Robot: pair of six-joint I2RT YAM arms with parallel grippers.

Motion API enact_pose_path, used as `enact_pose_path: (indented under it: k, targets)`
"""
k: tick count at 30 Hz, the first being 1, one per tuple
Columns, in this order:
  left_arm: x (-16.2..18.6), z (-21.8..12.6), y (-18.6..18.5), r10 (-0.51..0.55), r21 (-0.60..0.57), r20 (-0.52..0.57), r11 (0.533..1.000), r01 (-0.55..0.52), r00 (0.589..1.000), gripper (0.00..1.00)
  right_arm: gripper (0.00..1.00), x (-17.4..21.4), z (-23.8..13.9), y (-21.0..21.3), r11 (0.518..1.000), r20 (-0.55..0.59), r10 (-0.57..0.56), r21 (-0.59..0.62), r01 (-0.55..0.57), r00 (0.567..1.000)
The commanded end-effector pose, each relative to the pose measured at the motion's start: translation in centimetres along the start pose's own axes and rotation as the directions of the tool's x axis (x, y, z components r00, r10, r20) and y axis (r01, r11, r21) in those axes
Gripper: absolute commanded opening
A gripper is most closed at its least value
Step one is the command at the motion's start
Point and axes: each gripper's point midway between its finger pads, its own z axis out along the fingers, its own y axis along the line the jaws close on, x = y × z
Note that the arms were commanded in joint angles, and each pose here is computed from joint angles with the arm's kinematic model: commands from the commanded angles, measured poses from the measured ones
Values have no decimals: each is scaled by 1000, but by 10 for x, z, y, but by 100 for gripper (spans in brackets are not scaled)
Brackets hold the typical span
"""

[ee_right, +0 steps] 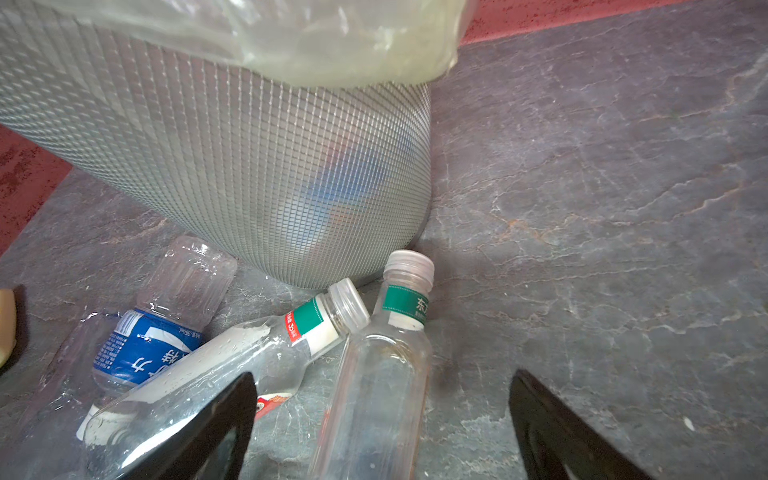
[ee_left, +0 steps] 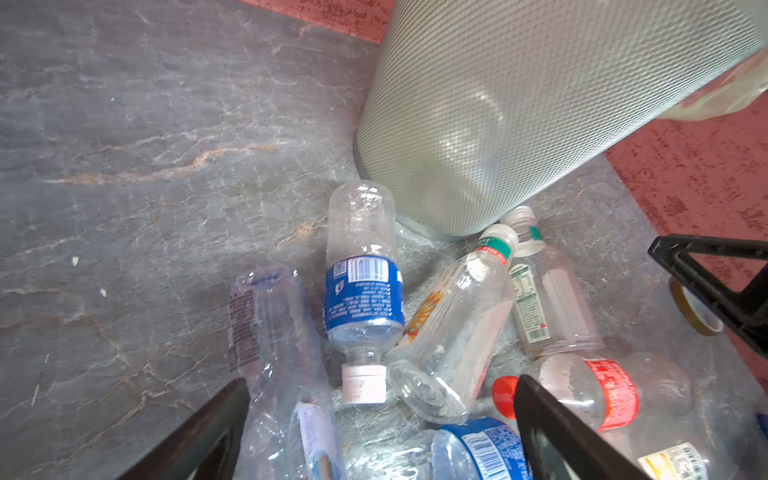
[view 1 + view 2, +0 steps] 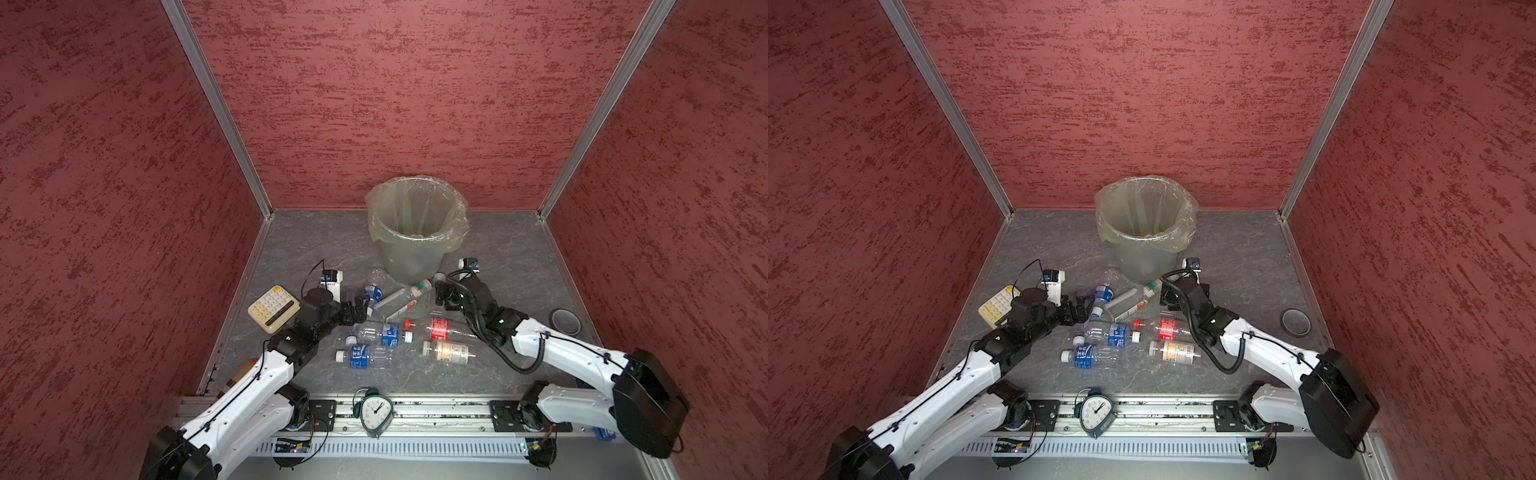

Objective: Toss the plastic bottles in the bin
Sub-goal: 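Lower the right gripper around the upright green-label bottle beside the bin and close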

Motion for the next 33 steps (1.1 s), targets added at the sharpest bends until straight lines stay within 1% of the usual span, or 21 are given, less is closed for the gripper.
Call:
enact_pose_path:
  k: [1, 12, 13, 19, 31, 33]
  targets:
    - [4, 6, 6, 3, -9, 14, 1000, -2, 1000, 99, 95, 0, 5, 1, 999, -15, 25, 42, -25, 1000]
    - [2, 8, 6, -1, -10, 15, 1000, 1, 1000, 99, 95, 16, 33, 10, 997, -99, 24, 77, -17, 995]
    - [2, 9, 6, -2, -9, 13, 1000, 2, 1000, 99, 96, 25, 40, 8, 996, -124, 18, 92, -7, 992]
    - [3, 12, 6, -17, 1, 0, 1000, 17, 1000, 99, 96, 39, 53, 9, 994, -174, 13, 111, 7, 985]
    - [2, 12, 8, -29, 3, 0, 1000, 29, 1000, 99, 95, 54, 65, 8, 991, -227, 6, 132, 25, 974]
    - [3, 12, 9, -31, 1, -3, 1000, 31, 1000, 99, 94, 56, 66, 7, 990, -233, 4, 137, 29, 972]
